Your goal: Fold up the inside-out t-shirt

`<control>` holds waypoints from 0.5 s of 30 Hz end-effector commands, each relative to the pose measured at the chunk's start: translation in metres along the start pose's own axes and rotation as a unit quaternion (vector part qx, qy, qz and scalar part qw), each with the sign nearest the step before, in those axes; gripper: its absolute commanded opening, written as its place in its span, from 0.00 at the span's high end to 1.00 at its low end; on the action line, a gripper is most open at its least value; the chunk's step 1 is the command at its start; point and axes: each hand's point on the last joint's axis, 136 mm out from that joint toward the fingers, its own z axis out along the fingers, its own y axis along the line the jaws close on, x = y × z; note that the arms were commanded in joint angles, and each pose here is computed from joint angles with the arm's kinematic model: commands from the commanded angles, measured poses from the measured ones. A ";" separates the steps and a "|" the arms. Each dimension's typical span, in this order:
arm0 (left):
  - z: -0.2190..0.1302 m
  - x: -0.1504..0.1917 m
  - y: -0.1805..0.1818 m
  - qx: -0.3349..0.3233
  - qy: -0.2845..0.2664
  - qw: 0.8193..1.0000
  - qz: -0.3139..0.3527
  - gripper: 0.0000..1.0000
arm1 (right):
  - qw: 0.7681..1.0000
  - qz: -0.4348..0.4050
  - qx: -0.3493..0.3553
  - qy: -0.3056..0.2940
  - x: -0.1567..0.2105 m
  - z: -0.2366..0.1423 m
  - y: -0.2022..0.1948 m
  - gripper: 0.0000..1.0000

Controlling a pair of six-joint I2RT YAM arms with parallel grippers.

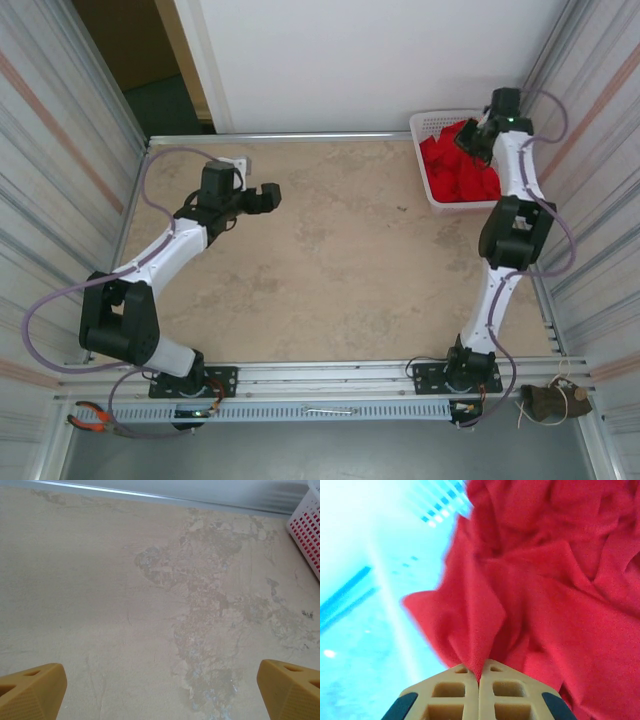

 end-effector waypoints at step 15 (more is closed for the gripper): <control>-0.050 -0.047 -0.037 0.067 -0.073 0.995 -0.024 0.01 | 0.840 -0.093 -0.528 -0.079 0.027 -0.340 0.321 1.00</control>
